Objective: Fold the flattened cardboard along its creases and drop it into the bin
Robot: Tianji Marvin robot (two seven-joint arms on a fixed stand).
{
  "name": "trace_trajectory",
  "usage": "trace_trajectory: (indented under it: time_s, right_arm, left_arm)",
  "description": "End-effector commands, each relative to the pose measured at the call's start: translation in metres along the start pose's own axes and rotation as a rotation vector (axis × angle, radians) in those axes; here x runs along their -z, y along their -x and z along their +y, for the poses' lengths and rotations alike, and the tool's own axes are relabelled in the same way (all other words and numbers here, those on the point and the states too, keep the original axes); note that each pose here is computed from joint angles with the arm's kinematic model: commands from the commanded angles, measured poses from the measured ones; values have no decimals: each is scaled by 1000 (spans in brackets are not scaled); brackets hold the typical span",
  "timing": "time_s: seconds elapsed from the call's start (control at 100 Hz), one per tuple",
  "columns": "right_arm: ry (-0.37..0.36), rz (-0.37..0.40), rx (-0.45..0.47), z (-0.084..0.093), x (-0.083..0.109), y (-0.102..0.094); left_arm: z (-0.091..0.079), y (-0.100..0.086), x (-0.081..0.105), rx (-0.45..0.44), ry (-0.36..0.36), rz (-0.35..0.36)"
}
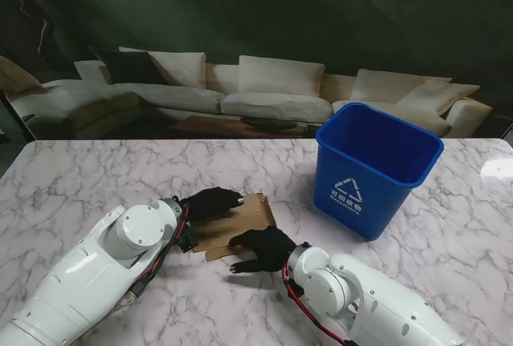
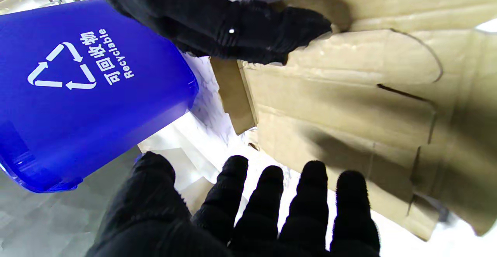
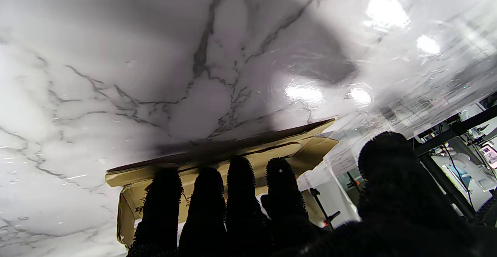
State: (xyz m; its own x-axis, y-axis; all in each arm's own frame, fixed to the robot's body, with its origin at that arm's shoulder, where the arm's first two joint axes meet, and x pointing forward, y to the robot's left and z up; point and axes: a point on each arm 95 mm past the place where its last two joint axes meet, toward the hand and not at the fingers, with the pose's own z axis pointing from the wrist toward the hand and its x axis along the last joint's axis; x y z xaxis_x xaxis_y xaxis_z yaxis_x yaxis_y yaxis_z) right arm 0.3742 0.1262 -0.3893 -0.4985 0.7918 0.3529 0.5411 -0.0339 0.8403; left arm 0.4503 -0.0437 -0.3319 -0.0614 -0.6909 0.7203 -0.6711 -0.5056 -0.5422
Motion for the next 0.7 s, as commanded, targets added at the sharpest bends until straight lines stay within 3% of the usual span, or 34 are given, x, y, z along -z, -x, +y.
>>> trace_trajectory:
  time_s: [0.0, 0.32, 0.46, 0.69]
  right_arm:
    - [-80, -43, -13, -28, 2, 12]
    - [-93, -55, -10, -31, 2, 14]
    - [-95, -58, -9, -31, 2, 13]
    - [-101, -62, -7, -31, 3, 14]
  left_arm:
    - [-8, -5, -2, -25, 0, 6]
    - [-22, 6, -23, -58, -25, -61]
    - [-22, 8, -29, -45, -40, -79]
    - [-18, 15, -35, -32, -6, -128]
